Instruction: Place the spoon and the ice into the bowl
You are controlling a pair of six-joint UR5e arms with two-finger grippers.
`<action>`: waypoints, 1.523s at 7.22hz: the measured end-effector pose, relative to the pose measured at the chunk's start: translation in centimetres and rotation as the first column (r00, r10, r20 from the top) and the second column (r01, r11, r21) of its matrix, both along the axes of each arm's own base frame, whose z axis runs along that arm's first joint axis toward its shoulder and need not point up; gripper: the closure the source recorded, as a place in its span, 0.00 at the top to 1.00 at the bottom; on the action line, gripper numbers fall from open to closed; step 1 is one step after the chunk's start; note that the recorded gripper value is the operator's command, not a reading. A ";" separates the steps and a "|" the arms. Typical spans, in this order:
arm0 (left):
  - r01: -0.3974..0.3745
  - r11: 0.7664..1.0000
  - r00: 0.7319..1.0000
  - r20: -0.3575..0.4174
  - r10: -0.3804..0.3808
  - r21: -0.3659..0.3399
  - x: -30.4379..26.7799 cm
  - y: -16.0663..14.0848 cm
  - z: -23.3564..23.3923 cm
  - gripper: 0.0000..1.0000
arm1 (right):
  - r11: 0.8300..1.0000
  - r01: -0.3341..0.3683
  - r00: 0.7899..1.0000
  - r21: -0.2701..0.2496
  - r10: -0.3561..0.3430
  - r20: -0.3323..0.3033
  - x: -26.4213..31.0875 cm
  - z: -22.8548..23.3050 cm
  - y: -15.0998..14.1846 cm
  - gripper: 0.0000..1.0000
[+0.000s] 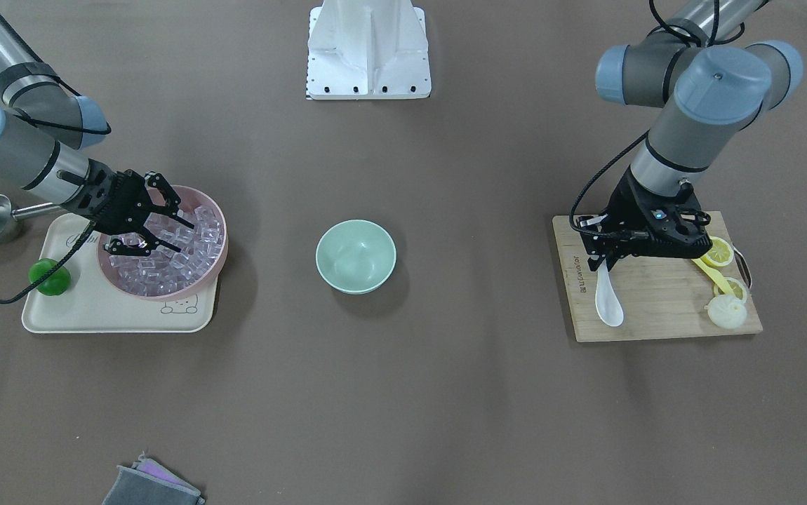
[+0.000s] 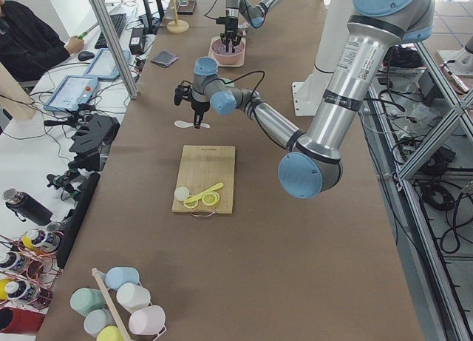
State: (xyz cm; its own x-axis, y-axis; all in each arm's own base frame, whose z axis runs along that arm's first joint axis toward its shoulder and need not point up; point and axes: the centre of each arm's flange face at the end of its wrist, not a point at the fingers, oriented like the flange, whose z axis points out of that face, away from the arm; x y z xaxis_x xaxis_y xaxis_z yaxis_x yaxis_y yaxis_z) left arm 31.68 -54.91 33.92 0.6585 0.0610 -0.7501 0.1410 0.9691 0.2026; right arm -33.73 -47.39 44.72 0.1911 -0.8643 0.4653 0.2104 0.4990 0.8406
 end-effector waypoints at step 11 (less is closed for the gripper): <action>0.061 0.992 0.993 -0.091 -0.071 -0.109 4.8 0.1 -9.3 0.00 | 0.993 -0.026 1.000 -0.115 0.028 0.008 4.4 -5.0 -2.6 0.00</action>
